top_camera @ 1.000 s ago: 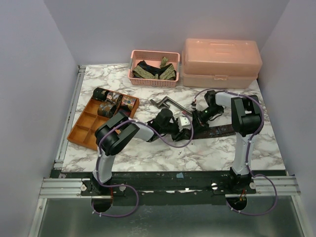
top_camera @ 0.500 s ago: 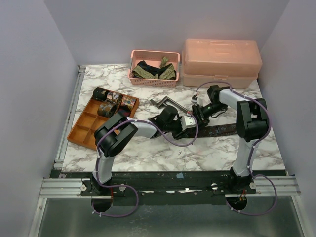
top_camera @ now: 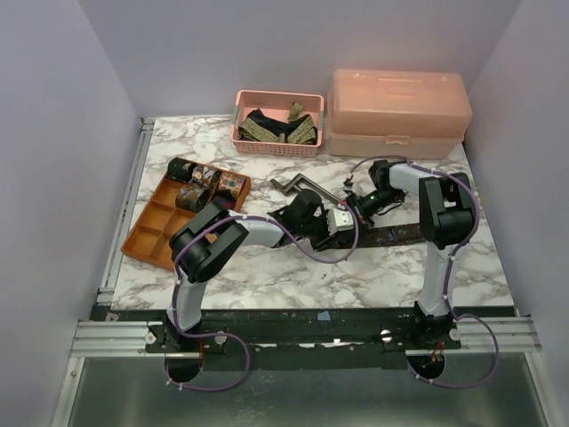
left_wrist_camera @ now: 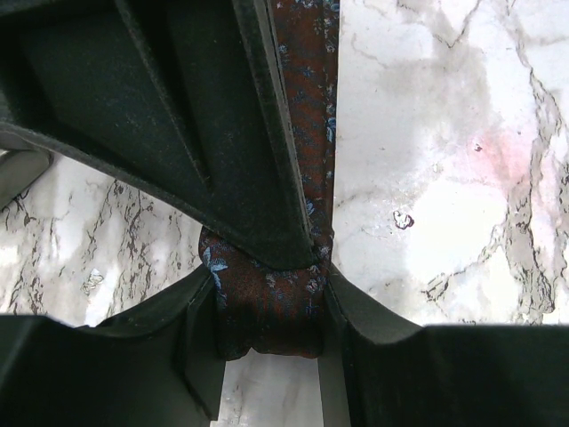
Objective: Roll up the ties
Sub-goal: Roll the tie at the center of the board.
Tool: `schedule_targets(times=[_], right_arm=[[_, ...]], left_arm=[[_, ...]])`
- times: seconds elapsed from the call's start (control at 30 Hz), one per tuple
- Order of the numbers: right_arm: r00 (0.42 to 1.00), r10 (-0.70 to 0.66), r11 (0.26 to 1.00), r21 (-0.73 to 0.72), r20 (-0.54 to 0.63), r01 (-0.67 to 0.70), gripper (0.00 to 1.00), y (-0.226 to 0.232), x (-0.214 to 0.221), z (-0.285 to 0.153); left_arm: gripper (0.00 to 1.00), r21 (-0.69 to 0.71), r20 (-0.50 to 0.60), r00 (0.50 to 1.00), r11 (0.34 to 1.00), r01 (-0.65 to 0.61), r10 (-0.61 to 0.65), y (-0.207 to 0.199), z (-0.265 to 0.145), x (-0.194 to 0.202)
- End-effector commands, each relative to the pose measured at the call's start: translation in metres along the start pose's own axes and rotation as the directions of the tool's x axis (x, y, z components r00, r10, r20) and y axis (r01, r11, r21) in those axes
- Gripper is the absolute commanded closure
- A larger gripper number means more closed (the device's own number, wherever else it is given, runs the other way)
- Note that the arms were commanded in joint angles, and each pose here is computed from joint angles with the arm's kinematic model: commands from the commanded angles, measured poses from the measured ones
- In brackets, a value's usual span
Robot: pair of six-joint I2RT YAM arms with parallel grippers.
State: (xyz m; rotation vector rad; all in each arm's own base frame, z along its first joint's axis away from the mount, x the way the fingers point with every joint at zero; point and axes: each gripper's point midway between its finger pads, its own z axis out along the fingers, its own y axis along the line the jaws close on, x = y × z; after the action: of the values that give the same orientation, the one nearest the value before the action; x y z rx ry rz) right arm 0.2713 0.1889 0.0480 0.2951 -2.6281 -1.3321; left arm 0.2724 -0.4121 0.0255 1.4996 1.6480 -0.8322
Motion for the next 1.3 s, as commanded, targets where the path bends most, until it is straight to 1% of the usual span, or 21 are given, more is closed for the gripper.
schedule_targets(times=[0.0, 0.1, 0.23, 0.4, 0.6, 0.67, 0.7, 0.73, 0.8, 0.83, 0.87, 0.9, 0.93, 0.97, 1.0, 1.03, 1.07, 1.13, 1.27], right_arm=[[1.0, -0.016, 0.987, 0.161, -0.01, 0.017, 1.0, -0.045, 0.002, 0.005], [1.0, 0.027, 0.979, 0.202, -0.002, -0.026, 1.0, -0.063, 0.003, 0.0], [0.999, 0.035, 0.971, 0.235, 0.005, -0.035, 1.0, -0.072, -0.001, -0.002], [0.999, 0.039, 0.966, 0.257, 0.003, -0.039, 1.0, -0.081, -0.005, 0.0], [0.999, 0.05, 0.96, 0.278, -0.003, -0.047, 1.0, -0.092, -0.007, 0.004], [0.999, 0.054, 0.958, 0.284, -0.006, -0.05, 1.0, -0.095, -0.006, 0.005], [0.999, 0.054, 0.958, 0.284, -0.008, -0.049, 1.0, -0.096, -0.005, 0.006], [0.999, 0.051, 0.96, 0.276, -0.013, -0.046, 1.0, -0.094, -0.005, 0.005], [0.999, 0.028, 0.972, 0.234, -0.017, -0.024, 0.99, -0.08, -0.006, 0.001], [1.0, 0.006, 0.978, 0.207, -0.003, -0.005, 0.89, -0.069, -0.008, -0.004], [1.0, -0.014, 0.982, 0.186, 0.01, 0.012, 0.72, -0.06, -0.009, -0.009], [0.999, -0.033, 0.985, 0.173, 0.024, 0.029, 0.61, -0.05, -0.01, -0.015], [0.998, -0.053, 0.985, 0.168, 0.037, 0.046, 0.53, -0.042, -0.011, -0.021], [0.997, -0.066, 0.986, 0.153, 0.043, 0.058, 0.47, -0.034, -0.01, -0.025], [0.996, -0.074, 0.988, 0.139, 0.046, 0.067, 0.44, -0.028, -0.009, -0.028], [0.996, -0.073, 0.991, 0.117, 0.047, 0.067, 0.36, -0.022, -0.008, -0.029], [0.996, -0.074, 0.993, 0.099, 0.05, 0.069, 0.33, -0.017, -0.007, -0.029], [0.997, -0.054, 0.997, 0.054, 0.053, 0.052, 0.32, -0.012, -0.007, -0.026], [0.999, -0.017, 1.0, -0.014, 0.038, 0.018, 0.38, -0.008, -0.005, -0.015]], left_arm=[[0.66, 0.025, -0.195, 0.977, 0.996, 0.09, -0.084, -0.022, -0.006, 0.068], [0.61, 0.04, -0.145, 0.986, 0.996, 0.084, -0.077, -0.021, -0.005, 0.055], [0.56, 0.059, -0.053, 0.997, 0.996, 0.067, -0.064, -0.019, 0.0, 0.031], [0.56, 0.091, 0.019, 0.996, 0.992, 0.085, -0.087, -0.019, 0.01, 0.013], [0.57, 0.109, 0.076, 0.993, 0.99, 0.086, -0.094, -0.019, 0.019, 0.005], [0.62, 0.106, 0.073, 0.993, 0.991, 0.085, -0.093, -0.018, 0.023, 0.004], [0.66, 0.1, 0.058, 0.994, 0.991, 0.088, -0.094, -0.017, 0.026, 0.007], [0.74, 0.086, 0.035, 0.995, 0.992, 0.093, -0.096, -0.014, 0.027, 0.01], [0.83, 0.052, -0.029, 0.994, 0.993, 0.107, -0.106, -0.01, 0.026, 0.023], [0.85, 0.032, -0.066, 0.992, 0.993, 0.11, -0.108, -0.009, 0.024, 0.032], [0.86, 0.02, -0.098, 0.99, 0.994, 0.107, -0.105, -0.01, 0.02, 0.042], [0.87, 0.012, -0.138, 0.985, 0.994, 0.109, -0.106, -0.013, 0.015, 0.054], [0.87, 0.011, -0.161, 0.982, 0.994, 0.105, -0.101, -0.016, 0.01, 0.061], [0.87, 0.01, -0.181, 0.979, 0.995, 0.102, -0.098, -0.019, 0.006, 0.069], [0.88, 0.005, -0.195, 0.976, 0.995, 0.097, -0.094, -0.02, 0.002, 0.075], [0.88, 0.01, -0.205, 0.974, 0.995, 0.098, -0.094, -0.023, -0.001, 0.079], [0.88, 0.017, -0.213, 0.972, 0.995, 0.101, -0.095, -0.026, -0.003, 0.082], [0.88, 0.023, -0.219, 0.971, 0.994, 0.106, -0.099, -0.028, -0.004, 0.084], [0.87, 0.023, -0.217, 0.97, 0.993, 0.114, -0.106, -0.026, 0.0, 0.08]])
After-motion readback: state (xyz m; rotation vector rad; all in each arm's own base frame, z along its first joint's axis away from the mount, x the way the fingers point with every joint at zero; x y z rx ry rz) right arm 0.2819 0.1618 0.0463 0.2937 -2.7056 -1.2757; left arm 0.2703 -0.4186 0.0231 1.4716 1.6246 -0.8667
